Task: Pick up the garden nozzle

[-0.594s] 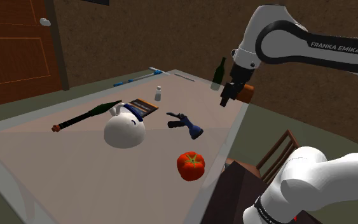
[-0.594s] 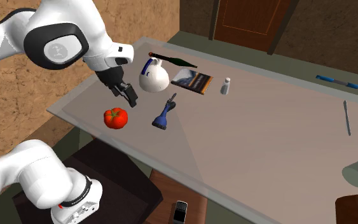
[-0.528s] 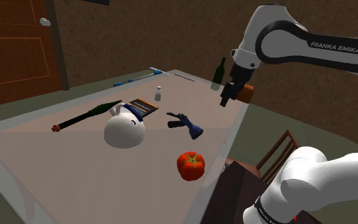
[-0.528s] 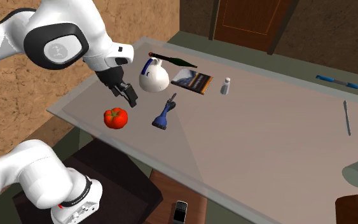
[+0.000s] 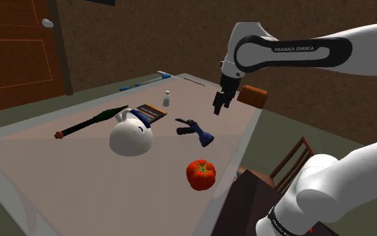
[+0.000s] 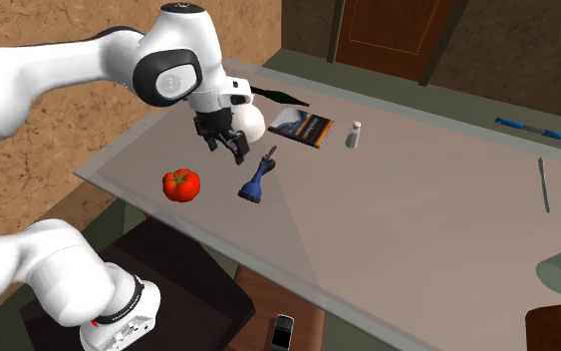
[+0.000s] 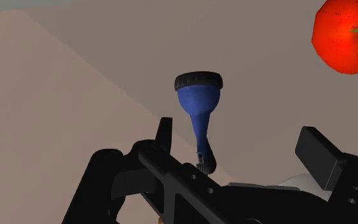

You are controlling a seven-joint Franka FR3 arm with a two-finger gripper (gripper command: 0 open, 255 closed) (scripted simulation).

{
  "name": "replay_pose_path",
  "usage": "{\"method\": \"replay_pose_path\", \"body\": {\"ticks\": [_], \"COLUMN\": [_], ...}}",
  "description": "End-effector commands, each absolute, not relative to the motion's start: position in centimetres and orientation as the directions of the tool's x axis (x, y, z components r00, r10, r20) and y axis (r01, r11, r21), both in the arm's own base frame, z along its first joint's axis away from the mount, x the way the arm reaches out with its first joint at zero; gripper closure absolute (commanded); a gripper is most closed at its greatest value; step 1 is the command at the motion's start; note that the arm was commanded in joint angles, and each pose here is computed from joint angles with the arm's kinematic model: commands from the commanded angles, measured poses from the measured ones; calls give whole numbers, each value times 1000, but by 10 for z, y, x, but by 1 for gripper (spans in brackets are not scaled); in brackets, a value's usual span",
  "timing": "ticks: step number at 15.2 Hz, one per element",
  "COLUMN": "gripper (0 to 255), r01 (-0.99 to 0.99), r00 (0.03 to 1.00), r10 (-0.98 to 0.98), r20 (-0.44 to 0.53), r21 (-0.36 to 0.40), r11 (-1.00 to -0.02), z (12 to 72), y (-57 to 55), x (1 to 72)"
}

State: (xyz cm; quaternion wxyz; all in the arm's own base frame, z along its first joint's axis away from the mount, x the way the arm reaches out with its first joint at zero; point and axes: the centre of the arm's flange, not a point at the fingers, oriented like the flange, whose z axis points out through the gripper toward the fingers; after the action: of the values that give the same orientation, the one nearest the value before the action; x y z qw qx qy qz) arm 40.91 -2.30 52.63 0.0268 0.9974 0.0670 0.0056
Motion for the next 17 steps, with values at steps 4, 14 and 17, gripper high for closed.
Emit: {"method": "replay_pose_path", "body": {"ticks": [4, 14, 17], "gripper": [0, 0, 0], "r01": [184, 257, 257], "r00": [982, 958, 958], "r10": [182, 253, 253], "r20": [-49, -132, -132], "r21": [40, 13, 13], "r11": [-982, -966, -966], "z": [483, 402, 387], "y": [-25, -22, -22], "x": [466, 550, 550]}}
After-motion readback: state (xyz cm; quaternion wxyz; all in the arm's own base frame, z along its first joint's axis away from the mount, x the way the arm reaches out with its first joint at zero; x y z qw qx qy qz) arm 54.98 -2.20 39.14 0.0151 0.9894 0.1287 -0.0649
